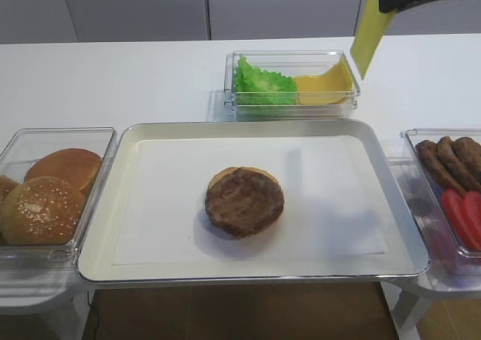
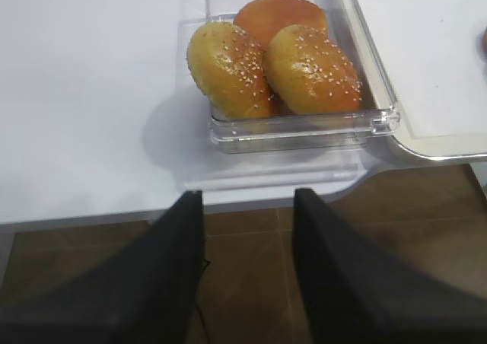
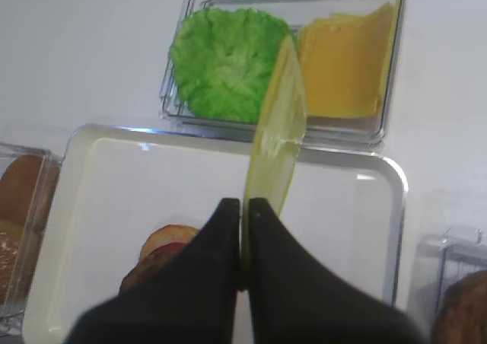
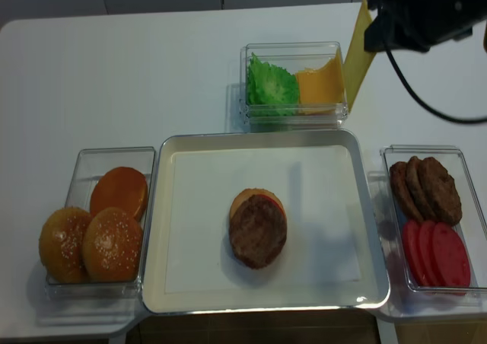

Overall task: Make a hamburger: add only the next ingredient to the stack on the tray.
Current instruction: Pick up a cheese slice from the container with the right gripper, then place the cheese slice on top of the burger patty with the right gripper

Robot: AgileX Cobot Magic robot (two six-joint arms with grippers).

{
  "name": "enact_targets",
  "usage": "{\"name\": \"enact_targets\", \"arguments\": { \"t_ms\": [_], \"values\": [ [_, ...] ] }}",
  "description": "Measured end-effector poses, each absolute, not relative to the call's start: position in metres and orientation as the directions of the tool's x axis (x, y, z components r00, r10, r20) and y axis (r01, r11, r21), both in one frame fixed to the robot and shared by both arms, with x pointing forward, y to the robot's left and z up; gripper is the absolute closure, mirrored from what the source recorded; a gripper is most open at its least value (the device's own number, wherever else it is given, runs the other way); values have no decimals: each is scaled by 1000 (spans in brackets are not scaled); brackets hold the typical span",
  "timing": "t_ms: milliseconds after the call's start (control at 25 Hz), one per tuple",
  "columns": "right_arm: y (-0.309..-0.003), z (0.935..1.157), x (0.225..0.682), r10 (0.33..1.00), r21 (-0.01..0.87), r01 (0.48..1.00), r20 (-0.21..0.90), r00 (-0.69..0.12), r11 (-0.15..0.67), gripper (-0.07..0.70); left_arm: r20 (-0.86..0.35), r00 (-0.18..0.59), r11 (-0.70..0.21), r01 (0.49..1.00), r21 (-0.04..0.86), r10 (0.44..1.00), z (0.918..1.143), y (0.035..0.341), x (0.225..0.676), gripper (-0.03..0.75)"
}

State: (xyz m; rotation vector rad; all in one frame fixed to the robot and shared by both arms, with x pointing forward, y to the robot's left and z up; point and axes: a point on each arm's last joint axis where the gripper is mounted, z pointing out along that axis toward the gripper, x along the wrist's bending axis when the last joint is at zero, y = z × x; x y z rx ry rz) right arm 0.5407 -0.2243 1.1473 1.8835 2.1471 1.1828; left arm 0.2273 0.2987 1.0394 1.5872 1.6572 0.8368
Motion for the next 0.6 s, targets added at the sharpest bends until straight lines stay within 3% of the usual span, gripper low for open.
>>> {"name": "enact_targets", "arguments": {
  "t_ms": [400,600],
  "values": [
    [-225,1124,486,834,498,866,497,-240,-48,601,-44,-20,47,558,829,999,1039,299,227,422],
    [-208,1109,469,812,464,885,505,-292,29,601,-44,-20,47,558,829,999,1039,299,227,422]
  ]
}}
